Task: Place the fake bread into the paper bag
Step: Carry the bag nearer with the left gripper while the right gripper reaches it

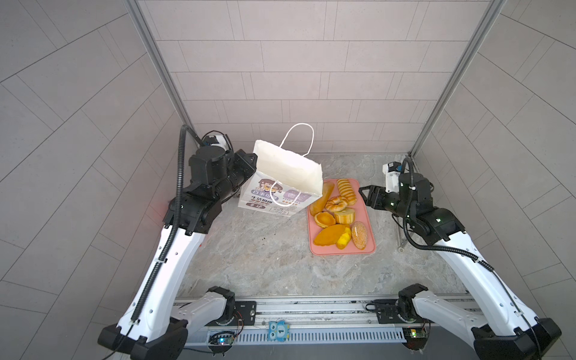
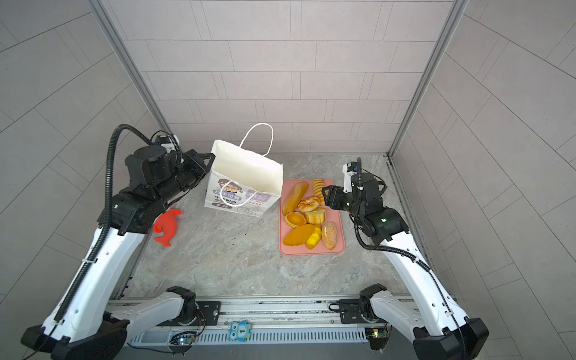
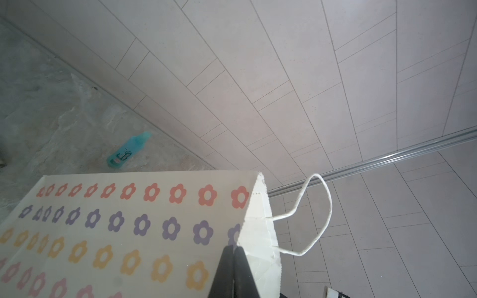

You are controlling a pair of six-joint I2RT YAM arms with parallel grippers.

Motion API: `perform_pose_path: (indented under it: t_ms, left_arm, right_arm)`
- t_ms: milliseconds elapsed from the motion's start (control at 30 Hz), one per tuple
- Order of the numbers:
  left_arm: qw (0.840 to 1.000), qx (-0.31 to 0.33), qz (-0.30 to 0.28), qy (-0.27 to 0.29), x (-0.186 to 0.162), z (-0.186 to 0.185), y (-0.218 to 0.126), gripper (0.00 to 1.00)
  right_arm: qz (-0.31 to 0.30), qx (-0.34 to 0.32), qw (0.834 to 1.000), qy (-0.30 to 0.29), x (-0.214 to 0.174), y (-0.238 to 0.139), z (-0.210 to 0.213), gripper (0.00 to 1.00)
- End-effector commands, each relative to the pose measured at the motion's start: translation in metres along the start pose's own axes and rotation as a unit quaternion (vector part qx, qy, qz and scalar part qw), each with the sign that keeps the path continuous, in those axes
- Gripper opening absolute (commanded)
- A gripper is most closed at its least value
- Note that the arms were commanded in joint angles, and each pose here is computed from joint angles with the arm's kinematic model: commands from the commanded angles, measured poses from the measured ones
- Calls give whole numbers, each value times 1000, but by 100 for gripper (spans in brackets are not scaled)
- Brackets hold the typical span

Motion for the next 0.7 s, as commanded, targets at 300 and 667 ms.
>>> perform_pose_path:
  t_ms: [300, 667]
  left_arm:
    - [993, 70, 50, -85, -72, 73, -15, 0]
    - [984, 76, 56, -150, -87, 118, -33, 0]
  right_arm:
    - [68, -10, 995, -70, -43, 19, 24, 66]
    - [118, 32, 986, -114, -102, 32, 49, 66]
Point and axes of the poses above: each gripper's point midway between its finger pads, its own y axis out along the fingers, its own z axis along the line the jaws close on, x = y × z, the point moved 3 cm from there along -y, back along the fingers, and after that the axes turned 14 degrees about y, right-handed, at the moved point
